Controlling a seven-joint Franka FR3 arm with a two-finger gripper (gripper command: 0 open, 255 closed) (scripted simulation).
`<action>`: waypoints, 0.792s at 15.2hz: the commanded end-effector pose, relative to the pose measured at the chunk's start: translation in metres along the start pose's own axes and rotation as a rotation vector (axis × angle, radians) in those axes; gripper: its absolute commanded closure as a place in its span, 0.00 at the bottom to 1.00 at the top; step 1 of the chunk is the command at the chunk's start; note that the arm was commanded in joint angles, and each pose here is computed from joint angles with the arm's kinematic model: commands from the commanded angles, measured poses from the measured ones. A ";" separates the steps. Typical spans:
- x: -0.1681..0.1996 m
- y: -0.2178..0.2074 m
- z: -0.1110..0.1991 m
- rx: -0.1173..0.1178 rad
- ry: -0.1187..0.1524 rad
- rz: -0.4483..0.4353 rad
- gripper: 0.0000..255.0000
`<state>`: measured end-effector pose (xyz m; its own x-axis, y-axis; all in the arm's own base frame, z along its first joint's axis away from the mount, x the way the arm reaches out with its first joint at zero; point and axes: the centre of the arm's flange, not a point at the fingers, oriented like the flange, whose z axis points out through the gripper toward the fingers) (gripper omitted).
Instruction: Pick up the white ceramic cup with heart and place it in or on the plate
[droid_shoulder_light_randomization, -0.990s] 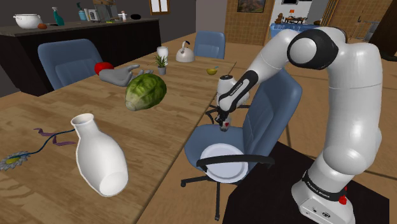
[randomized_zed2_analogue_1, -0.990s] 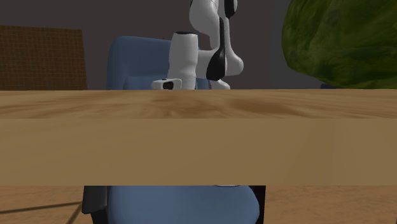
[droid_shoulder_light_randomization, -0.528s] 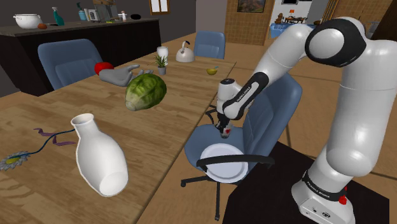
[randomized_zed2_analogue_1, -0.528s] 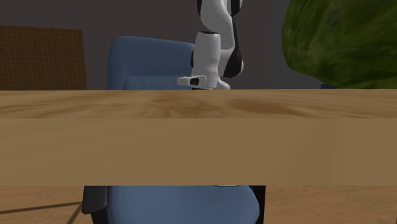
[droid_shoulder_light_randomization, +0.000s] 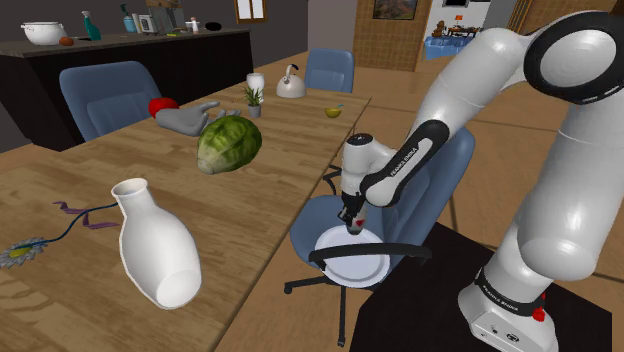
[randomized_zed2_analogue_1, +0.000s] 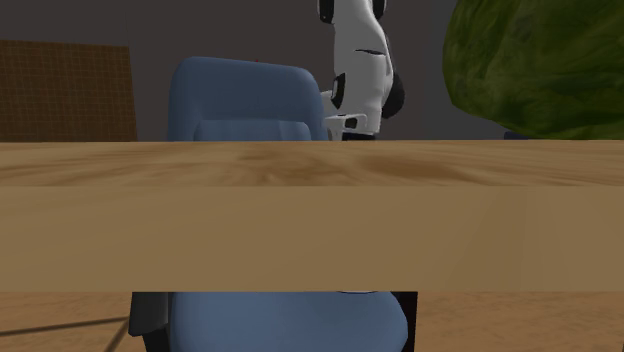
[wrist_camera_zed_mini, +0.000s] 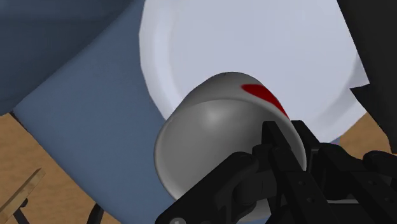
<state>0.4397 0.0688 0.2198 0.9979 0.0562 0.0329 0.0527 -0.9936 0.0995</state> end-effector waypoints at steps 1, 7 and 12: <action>-0.016 -0.019 -0.006 -0.001 0.000 0.002 1.00; -0.024 -0.031 0.017 -0.001 0.000 0.002 1.00; -0.025 -0.034 0.044 -0.001 0.000 0.002 1.00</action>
<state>0.4142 0.0969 0.1779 0.9980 0.0540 0.0328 0.0505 -0.9937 0.1004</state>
